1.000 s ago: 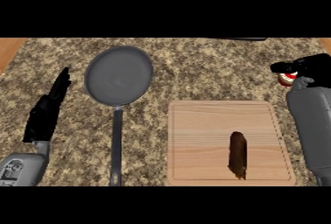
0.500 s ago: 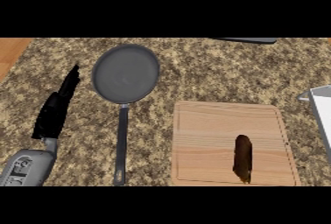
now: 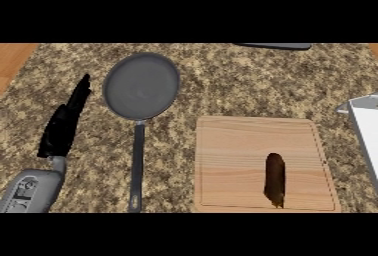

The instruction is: Pick the cupcake from the cutting board and place it in the tiered basket

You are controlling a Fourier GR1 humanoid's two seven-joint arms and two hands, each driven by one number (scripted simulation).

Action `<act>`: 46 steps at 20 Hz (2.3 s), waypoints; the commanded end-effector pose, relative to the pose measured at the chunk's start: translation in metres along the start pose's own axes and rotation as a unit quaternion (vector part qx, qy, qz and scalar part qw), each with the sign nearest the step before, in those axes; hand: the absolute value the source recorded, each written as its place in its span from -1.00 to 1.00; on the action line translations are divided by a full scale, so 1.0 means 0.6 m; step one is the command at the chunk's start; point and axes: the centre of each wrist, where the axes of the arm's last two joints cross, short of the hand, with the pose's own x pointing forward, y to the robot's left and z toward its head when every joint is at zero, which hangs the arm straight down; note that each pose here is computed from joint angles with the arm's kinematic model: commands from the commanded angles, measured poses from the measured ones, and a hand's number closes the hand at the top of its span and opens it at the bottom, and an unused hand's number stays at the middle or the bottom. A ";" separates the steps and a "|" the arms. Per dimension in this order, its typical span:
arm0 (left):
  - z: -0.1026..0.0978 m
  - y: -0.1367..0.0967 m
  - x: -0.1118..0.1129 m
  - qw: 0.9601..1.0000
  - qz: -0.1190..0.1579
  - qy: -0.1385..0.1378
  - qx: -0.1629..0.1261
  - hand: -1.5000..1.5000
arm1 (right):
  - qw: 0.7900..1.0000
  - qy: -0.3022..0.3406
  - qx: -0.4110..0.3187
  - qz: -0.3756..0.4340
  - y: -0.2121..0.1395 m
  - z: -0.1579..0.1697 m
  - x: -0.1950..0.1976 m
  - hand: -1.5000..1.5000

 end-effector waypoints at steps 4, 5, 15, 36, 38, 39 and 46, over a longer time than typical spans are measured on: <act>0.013 0.005 -0.030 1.000 0.001 0.015 0.015 0.00 | 0.994 0.105 0.008 0.033 -0.013 0.022 0.038 1.00; 0.004 -0.001 -0.029 1.000 0.001 0.013 0.013 0.00 | 0.995 0.100 0.003 0.026 -0.009 0.026 0.038 1.00; 0.016 0.002 -0.027 0.999 0.002 0.024 0.022 0.00 | 0.964 0.118 -0.038 0.237 0.045 -0.048 -0.013 1.00; 0.042 0.022 -0.055 0.998 0.000 0.046 0.039 0.00 | 0.973 0.168 0.123 0.103 0.103 -0.066 -0.117 1.00; 0.038 0.039 -0.059 0.998 -0.004 0.057 0.041 0.00 | 0.968 0.206 0.126 0.076 0.111 -0.073 -0.144 -1.00; 0.019 0.036 -0.030 0.998 -0.001 0.039 0.045 0.00 | 0.965 0.206 0.138 0.081 0.117 -0.063 -0.148 -1.00; 0.028 0.039 -0.036 0.998 -0.004 0.039 0.039 0.00 | 0.979 0.195 0.057 -0.015 0.088 -0.054 -0.166 -1.00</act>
